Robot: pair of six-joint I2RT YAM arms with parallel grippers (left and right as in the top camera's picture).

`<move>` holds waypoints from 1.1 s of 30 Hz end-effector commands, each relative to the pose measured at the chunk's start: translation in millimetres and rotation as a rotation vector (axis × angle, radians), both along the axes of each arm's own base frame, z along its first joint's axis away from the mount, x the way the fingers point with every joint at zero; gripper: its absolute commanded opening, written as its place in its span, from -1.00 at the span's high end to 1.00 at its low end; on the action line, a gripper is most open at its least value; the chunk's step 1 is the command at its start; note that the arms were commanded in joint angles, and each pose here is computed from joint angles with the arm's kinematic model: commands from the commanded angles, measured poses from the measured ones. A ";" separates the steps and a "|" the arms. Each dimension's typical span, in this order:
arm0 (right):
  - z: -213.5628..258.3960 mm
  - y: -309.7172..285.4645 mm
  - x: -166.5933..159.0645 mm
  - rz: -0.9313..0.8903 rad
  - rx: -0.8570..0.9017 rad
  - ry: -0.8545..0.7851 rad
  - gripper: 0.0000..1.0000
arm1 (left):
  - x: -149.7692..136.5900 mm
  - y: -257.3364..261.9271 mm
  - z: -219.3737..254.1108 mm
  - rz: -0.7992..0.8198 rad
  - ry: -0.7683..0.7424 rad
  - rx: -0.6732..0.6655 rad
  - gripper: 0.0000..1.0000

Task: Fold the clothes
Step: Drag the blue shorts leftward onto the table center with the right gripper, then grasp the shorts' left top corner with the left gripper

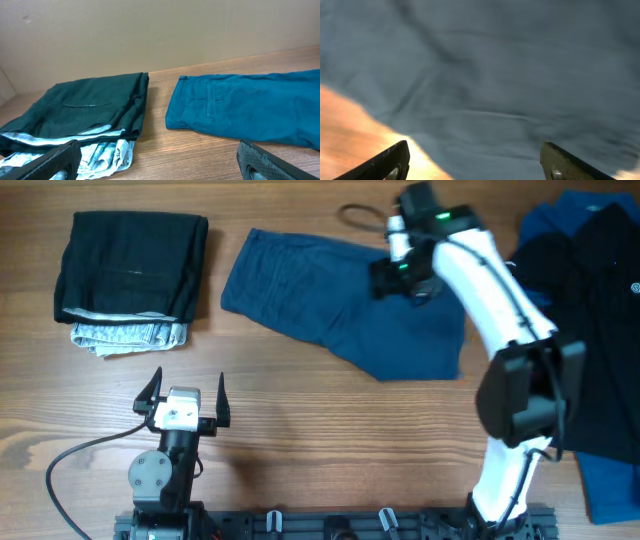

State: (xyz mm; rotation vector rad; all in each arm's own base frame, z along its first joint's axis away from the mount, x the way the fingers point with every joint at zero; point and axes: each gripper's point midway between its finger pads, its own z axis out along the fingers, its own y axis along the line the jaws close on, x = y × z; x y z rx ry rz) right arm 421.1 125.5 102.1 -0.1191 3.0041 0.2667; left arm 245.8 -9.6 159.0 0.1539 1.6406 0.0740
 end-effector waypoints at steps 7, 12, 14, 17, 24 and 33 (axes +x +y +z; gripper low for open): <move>-25.5 -127.6 -16.1 -0.292 -0.013 0.128 -0.56 | -11.3 -54.5 27.8 -0.328 -0.128 0.046 -0.99; -60.2 -137.7 -1.7 -0.314 -0.006 0.043 -0.57 | -6.9 -58.2 60.2 -0.347 -0.058 -0.059 -1.00; -68.4 -138.2 4.4 -0.314 -0.004 0.007 -0.57 | 3.3 -62.3 78.5 -0.370 -0.001 -0.069 -1.00; -80.3 -139.1 14.2 -0.314 0.000 -0.054 -0.57 | 41.0 -66.0 83.9 -0.377 0.251 -0.113 -1.00; -82.3 -140.7 31.9 -0.314 0.006 -0.140 -0.53 | 127.7 -72.3 -2.3 -0.373 0.688 -0.201 -1.00; -80.1 -126.3 36.4 -0.289 0.084 -0.154 0.92 | 137.7 -108.2 -65.2 -0.526 0.815 -0.278 -0.99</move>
